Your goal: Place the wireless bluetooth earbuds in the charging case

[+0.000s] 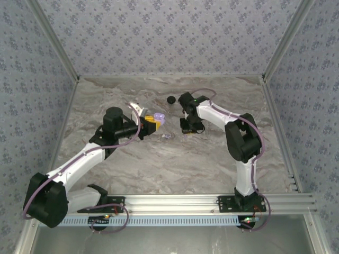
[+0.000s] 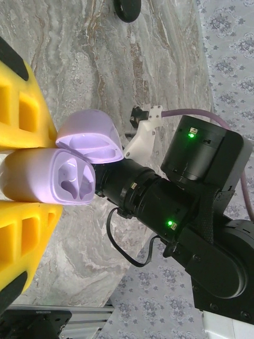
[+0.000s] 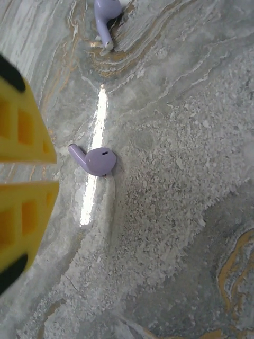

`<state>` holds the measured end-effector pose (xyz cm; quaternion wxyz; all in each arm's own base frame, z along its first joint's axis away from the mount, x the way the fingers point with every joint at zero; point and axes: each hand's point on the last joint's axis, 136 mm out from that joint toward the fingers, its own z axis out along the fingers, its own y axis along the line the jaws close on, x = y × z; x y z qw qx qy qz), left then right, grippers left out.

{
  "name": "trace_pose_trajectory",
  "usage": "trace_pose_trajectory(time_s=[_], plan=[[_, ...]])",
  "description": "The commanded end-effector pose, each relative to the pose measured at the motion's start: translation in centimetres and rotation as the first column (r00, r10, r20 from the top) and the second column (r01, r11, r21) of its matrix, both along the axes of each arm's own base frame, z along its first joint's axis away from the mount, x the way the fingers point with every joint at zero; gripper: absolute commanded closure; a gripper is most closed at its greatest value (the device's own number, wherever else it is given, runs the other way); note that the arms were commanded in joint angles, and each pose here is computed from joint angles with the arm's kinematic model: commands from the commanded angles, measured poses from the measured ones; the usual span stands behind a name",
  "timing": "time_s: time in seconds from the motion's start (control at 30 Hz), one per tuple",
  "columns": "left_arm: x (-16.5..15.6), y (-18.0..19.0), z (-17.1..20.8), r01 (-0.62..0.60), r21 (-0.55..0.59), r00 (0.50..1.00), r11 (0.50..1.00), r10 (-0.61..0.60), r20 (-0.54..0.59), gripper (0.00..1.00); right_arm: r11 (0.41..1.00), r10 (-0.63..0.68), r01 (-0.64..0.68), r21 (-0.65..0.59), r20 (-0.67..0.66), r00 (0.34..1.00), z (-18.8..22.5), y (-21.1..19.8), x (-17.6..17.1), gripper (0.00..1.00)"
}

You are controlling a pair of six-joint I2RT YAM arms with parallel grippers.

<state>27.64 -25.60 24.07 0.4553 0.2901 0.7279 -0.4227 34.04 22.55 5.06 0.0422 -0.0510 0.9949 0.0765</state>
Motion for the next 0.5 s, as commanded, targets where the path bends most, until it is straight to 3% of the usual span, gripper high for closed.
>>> trace_pose_trajectory(time_s=[0.0,0.07,0.13,0.47], plan=[[-0.5,0.1,0.8,0.0,-0.009,1.0,1.0,0.0,0.023,0.78,0.997,-0.064,0.063,0.04,0.01,0.998,0.7,0.6,0.2,0.72],[-0.5,0.1,0.8,-0.001,-0.009,1.0,1.0,0.001,0.023,0.78,0.997,-0.075,0.075,0.035,0.008,0.997,0.5,0.6,0.3,0.63],[-0.4,0.2,0.8,-0.002,-0.007,1.0,1.0,0.002,0.022,0.78,0.996,-0.088,0.088,0.029,0.004,0.996,0.3,0.5,0.4,0.6],[-0.5,0.2,0.6,-0.003,-0.002,1.0,1.0,0.003,0.019,0.78,0.995,-0.1,0.1,-0.01,-0.024,0.995,-0.9,0.5,0.5,0.58]])
